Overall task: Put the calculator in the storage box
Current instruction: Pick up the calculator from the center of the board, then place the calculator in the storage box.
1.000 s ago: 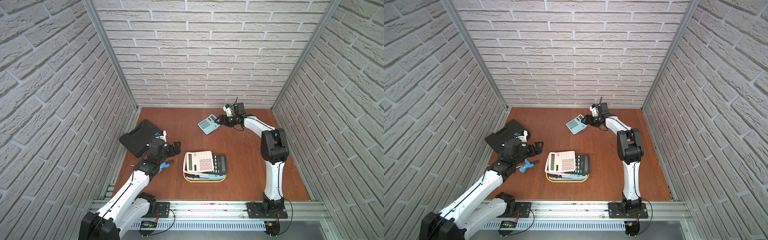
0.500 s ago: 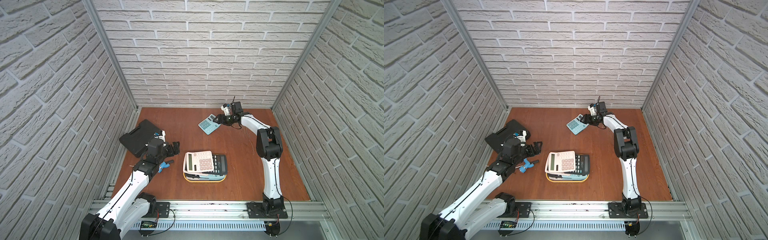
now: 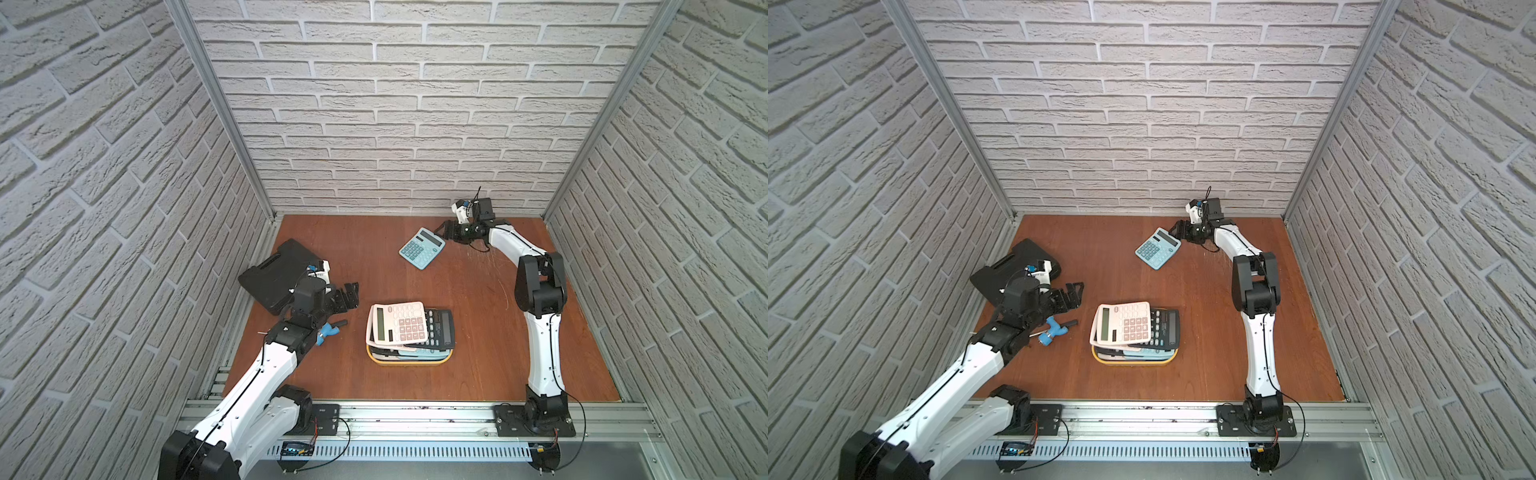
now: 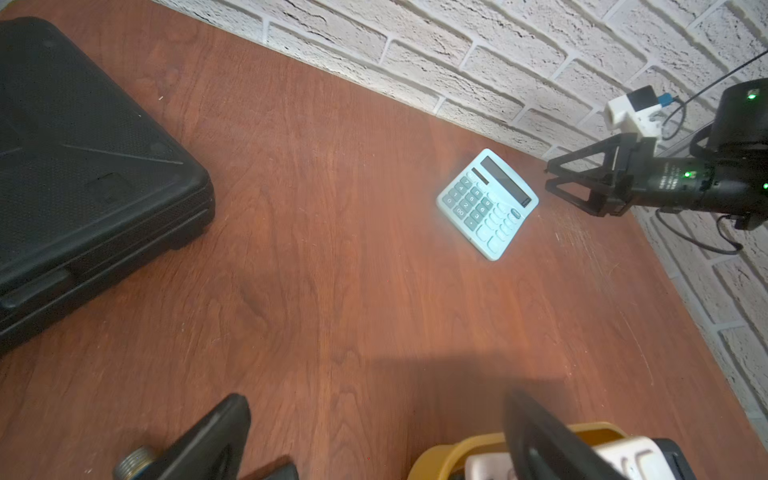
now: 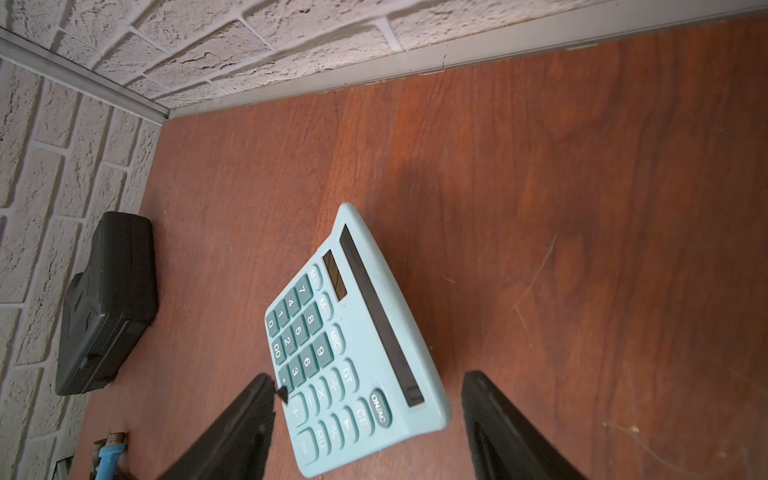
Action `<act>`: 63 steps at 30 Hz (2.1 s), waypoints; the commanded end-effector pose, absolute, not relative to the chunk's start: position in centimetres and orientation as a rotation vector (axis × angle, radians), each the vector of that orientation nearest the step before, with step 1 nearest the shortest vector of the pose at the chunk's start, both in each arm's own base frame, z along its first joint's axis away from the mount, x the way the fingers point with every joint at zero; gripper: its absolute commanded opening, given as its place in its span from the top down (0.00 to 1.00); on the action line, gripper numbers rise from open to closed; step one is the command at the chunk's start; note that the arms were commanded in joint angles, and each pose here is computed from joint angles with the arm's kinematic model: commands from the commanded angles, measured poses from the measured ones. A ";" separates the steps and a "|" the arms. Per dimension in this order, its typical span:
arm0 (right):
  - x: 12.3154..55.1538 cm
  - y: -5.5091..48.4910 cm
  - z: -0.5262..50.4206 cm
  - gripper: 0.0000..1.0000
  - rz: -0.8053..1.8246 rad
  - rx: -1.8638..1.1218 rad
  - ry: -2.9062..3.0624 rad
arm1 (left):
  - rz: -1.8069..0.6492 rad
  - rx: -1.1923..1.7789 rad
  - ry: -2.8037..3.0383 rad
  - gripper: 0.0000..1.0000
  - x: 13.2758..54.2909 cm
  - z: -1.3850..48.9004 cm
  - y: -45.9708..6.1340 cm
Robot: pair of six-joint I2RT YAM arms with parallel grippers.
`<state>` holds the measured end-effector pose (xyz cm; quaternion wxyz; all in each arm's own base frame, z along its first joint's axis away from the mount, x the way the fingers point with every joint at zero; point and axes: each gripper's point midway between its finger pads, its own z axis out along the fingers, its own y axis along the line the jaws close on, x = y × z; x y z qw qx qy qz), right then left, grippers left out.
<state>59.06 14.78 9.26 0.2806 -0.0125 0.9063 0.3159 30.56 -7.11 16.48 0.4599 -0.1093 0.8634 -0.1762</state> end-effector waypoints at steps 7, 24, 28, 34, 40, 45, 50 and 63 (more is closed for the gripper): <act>60.1 17.4 7.6 0.35 1.047 -0.078 2.439 | -0.454 -0.242 2.088 0.02 30.9 17.7 -7.3; 59.1 18.7 10.9 0.92 1.154 -0.007 2.326 | -0.461 -0.239 2.082 0.02 30.9 17.9 -7.4; 57.8 18.5 12.5 0.97 1.157 0.047 2.268 | -0.464 -0.239 2.087 0.02 30.9 17.7 -7.5; 55.2 17.1 14.5 0.97 1.123 0.192 2.165 | -0.464 -0.242 2.087 0.02 31.0 17.5 -7.4; 51.8 16.3 16.7 0.97 1.128 0.296 2.076 | -0.460 -0.247 2.082 0.02 30.9 17.5 -7.3; 48.8 16.2 18.0 0.97 1.147 0.341 2.026 | -0.450 -0.255 2.079 0.02 30.8 17.4 -7.1; 45.8 16.4 19.6 0.97 1.147 0.343 1.990 | -0.443 -0.267 2.074 0.02 30.7 17.4 -6.9; 37.5 16.6 19.8 0.97 1.058 0.376 2.014 | -0.463 -0.292 2.062 0.02 30.5 17.3 -6.9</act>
